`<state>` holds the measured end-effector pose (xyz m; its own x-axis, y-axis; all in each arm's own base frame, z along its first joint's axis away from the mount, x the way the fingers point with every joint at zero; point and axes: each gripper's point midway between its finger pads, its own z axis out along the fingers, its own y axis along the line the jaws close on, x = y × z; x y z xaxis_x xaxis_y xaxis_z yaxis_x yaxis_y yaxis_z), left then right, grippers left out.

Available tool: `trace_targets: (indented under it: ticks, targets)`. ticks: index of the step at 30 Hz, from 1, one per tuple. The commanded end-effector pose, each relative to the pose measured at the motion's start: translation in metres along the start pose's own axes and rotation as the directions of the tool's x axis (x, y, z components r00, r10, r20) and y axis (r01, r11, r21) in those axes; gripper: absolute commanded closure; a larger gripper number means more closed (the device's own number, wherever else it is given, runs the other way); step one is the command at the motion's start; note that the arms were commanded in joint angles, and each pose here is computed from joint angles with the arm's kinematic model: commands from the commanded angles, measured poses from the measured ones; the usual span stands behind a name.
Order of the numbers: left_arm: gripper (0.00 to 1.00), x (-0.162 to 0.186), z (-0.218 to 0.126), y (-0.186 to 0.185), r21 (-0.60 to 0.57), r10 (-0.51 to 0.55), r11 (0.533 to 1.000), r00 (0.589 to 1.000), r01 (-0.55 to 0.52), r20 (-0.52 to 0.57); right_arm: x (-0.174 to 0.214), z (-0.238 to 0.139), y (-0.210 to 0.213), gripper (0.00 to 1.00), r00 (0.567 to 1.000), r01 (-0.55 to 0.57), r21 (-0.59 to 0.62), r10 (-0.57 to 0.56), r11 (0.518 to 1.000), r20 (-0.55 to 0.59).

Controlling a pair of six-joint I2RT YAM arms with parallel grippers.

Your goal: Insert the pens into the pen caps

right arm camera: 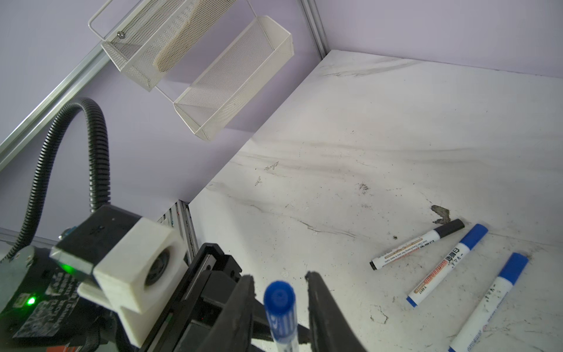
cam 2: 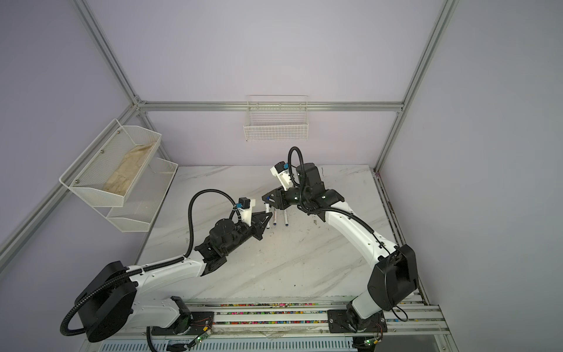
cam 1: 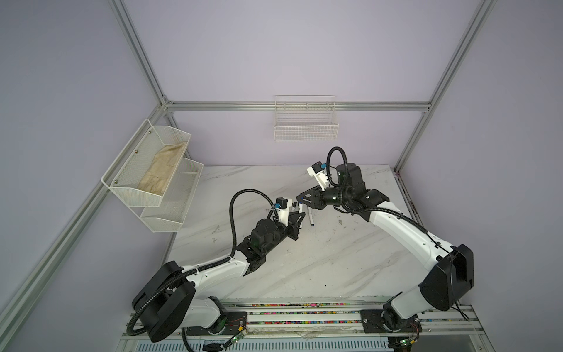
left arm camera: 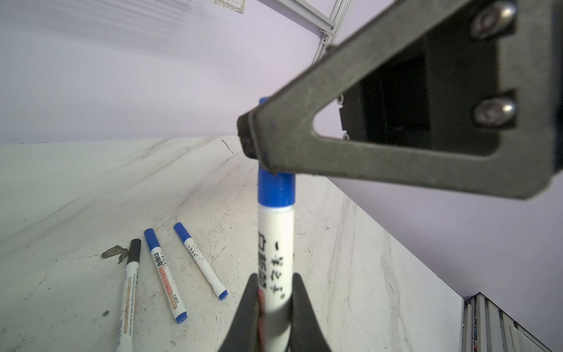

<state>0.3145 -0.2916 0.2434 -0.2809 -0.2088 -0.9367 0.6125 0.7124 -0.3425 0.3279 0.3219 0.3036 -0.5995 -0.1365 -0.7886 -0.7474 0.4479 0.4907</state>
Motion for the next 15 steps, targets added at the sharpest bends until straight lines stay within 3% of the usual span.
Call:
trace_targets:
  ticks: [1, 6, 11, 15]
  targets:
    - [1.0, -0.002, -0.003, -0.003, 0.014, -0.004, 1.0, 1.0, 0.004, 0.028, -0.015, -0.001, 0.004, 0.78, 0.999, 0.026, -0.02, -0.025, 0.999, 0.032]
    - [1.0, -0.02, -0.005, -0.004, 0.01, 0.0, 1.0, 0.995, -0.001, 0.102, 0.014, 0.006, 0.001, 0.99, 0.998, -0.049, -0.061, 0.047, 0.997, -0.036]
    - [1.0, -0.081, -0.01, 0.0, 0.04, -0.008, 0.999, 0.967, -0.002, 0.255, 0.067, 0.006, 0.002, 1.0, 0.978, -0.13, -0.097, 0.112, 0.987, -0.177]
    - [1.0, -0.138, -0.025, 0.019, 0.051, -0.034, 0.999, 0.919, 0.016, 0.393, 0.106, 0.003, -0.004, 1.0, 0.952, -0.077, -0.018, 0.068, 0.997, -0.299]
